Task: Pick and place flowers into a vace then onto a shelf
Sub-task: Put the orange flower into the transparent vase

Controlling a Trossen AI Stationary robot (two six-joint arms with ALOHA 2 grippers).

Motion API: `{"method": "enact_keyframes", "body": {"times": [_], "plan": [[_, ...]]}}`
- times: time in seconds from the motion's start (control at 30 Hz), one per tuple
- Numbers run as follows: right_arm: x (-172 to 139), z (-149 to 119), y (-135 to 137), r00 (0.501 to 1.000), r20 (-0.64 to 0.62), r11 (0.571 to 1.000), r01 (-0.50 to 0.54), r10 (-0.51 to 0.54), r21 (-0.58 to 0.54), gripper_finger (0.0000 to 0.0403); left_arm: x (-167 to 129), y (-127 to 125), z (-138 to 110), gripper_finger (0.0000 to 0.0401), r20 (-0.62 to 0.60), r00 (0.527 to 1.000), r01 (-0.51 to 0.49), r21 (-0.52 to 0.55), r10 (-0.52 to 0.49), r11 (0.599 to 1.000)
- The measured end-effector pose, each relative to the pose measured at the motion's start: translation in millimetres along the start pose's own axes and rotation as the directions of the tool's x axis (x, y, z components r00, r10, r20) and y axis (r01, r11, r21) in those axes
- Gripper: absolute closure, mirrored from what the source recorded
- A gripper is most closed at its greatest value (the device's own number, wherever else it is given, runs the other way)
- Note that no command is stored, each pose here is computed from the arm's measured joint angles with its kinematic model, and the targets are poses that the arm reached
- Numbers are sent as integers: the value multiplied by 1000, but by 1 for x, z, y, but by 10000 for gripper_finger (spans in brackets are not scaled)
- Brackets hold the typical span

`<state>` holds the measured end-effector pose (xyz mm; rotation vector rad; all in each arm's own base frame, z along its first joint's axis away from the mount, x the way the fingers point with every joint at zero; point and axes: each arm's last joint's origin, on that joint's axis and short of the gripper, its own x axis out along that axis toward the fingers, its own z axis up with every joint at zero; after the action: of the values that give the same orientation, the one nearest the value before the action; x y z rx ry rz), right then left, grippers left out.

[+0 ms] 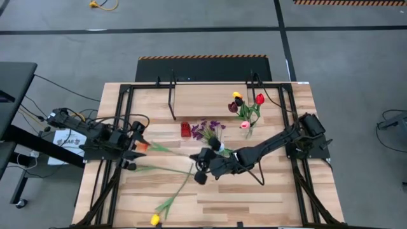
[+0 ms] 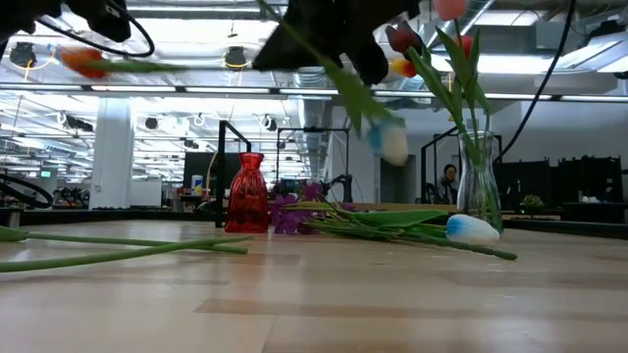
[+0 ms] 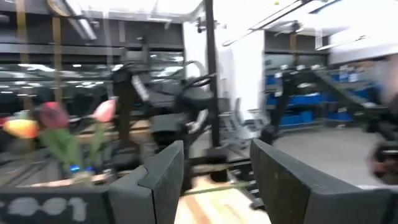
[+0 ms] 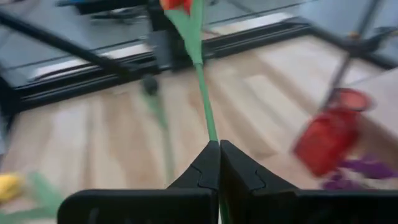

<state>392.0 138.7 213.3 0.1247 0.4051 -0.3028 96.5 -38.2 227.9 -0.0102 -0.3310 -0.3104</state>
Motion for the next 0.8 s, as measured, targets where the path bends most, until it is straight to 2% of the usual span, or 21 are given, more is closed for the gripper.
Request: {"method": "enact_keyframes", "body": {"times": [0.13,0.23,0.37,0.47,0.6,0.8], "plan": [[1,-9,9,995,-33,994,-91,89,-66,403,0,5,-4,225,-45,986,-160,36,162,986],[-4,-3,18,984,7,978,-176,178,-111,403,-2,8,-8,225,-90,952,-288,57,292,956],[-10,1,28,964,50,947,-248,263,-204,403,-3,10,-10,225,-116,921,-365,74,372,928],[-14,8,31,951,115,938,-255,287,-234,403,-2,10,-10,225,-118,926,-352,66,357,934],[-12,19,28,935,208,942,-236,287,-238,403,-2,8,-10,225,-116,953,-277,29,279,960],[-6,34,15,927,319,973,-142,195,-180,403,-1,3,-9,225,-95,990,-109,-21,106,994]]}}
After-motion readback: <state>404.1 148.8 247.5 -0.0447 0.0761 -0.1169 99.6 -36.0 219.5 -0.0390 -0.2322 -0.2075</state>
